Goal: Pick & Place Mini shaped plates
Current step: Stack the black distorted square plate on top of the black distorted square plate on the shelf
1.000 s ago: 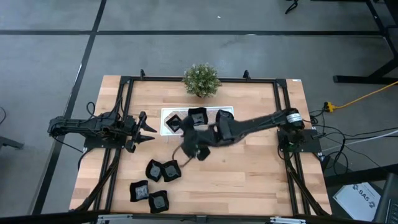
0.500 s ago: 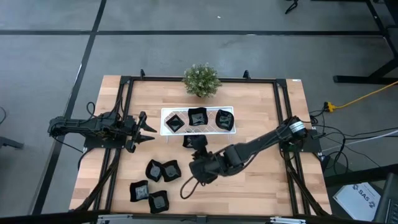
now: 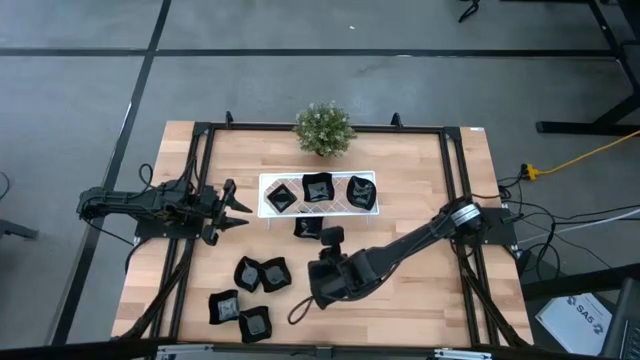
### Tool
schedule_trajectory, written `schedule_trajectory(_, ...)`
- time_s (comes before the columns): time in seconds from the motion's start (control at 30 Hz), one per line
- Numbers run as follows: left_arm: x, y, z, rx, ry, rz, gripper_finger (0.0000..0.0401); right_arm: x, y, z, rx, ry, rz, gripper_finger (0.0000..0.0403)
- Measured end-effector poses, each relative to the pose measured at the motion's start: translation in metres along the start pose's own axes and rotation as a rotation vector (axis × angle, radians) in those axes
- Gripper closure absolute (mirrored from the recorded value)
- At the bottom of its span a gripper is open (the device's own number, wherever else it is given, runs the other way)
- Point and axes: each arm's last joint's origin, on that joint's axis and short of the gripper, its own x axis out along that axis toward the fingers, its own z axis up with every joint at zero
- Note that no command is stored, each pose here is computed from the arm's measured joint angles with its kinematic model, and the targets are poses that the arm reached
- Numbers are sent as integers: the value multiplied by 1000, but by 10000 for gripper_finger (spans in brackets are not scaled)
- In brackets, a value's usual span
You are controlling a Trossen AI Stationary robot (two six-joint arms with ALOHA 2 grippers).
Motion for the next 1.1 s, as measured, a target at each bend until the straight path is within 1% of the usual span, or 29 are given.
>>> schedule_trajectory(0.1,0,0,1,1,-5,0,258,10,7,-3,73,36,-8,361)
schedule_trajectory(0.37,0,0,1,1,-5,-1,258,41,26,-8,139,94,-25,361)
schedule_trajectory(0.47,0,0,0,1,-5,0,258,45,29,-9,173,98,-28,361)
schedule_trajectory(0.6,0,0,0,1,-5,-1,258,46,30,-4,207,63,-18,361)
schedule_trajectory(0.73,0,0,1,1,-5,-1,258,50,33,-6,209,49,-16,361)
schedule_trajectory(0.83,0,0,0,1,-5,-1,258,60,39,-12,167,36,-11,361)
schedule_trajectory(0.9,0,0,0,0,-5,-1,258,67,44,-13,146,-4,-18,361)
schedule_trajectory(0.97,0,0,0,0,-5,-1,258,73,46,-15,135,-49,-61,361)
schedule_trajectory(1.03,0,0,1,1,-5,-1,258,76,47,-17,108,-63,-106,359)
schedule_trajectory(1.1,0,0,0,1,-5,-1,258,77,47,-17,105,-73,-146,348)
